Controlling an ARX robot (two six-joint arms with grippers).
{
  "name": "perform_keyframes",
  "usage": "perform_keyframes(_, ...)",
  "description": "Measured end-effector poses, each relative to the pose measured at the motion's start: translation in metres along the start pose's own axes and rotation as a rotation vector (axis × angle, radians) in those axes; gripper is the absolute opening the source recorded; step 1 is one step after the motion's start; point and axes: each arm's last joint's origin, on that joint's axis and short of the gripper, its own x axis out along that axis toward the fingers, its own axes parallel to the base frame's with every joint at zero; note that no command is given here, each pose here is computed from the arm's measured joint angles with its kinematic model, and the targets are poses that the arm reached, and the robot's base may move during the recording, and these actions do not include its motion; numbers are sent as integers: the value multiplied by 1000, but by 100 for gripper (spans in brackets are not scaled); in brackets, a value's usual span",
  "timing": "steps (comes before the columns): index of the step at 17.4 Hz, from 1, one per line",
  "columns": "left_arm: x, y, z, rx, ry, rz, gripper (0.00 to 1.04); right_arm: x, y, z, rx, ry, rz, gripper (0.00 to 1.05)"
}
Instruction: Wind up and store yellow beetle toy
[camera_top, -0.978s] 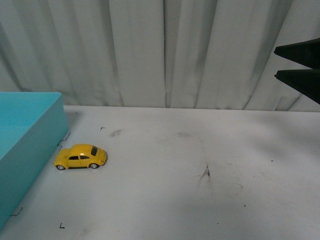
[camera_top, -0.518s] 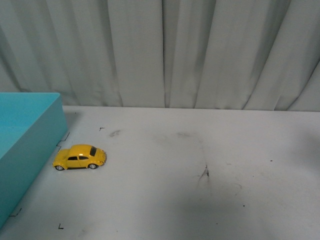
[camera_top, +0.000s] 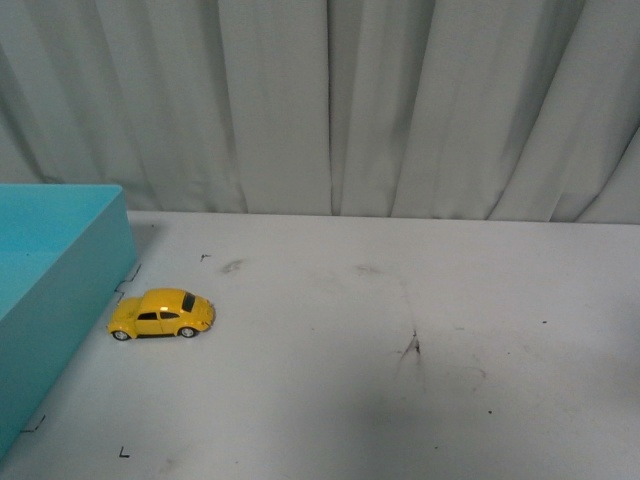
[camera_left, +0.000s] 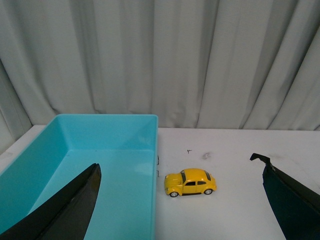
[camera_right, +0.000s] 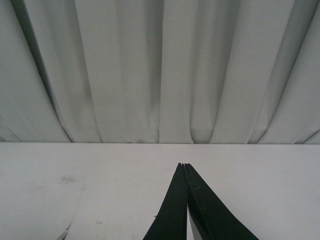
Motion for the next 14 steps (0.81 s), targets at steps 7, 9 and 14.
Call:
perform_keyframes(7, 0, 0, 0, 0, 0, 0, 98, -41, 0, 0, 0, 2, 0, 2)
perform_keyframes(9, 0, 0, 0, 0, 0, 0, 98, -50, 0, 0, 0, 0, 0, 2)
perform_keyframes(14, 0, 0, 0, 0, 0, 0, 98, -67, 0, 5, 0, -16, -1, 2)
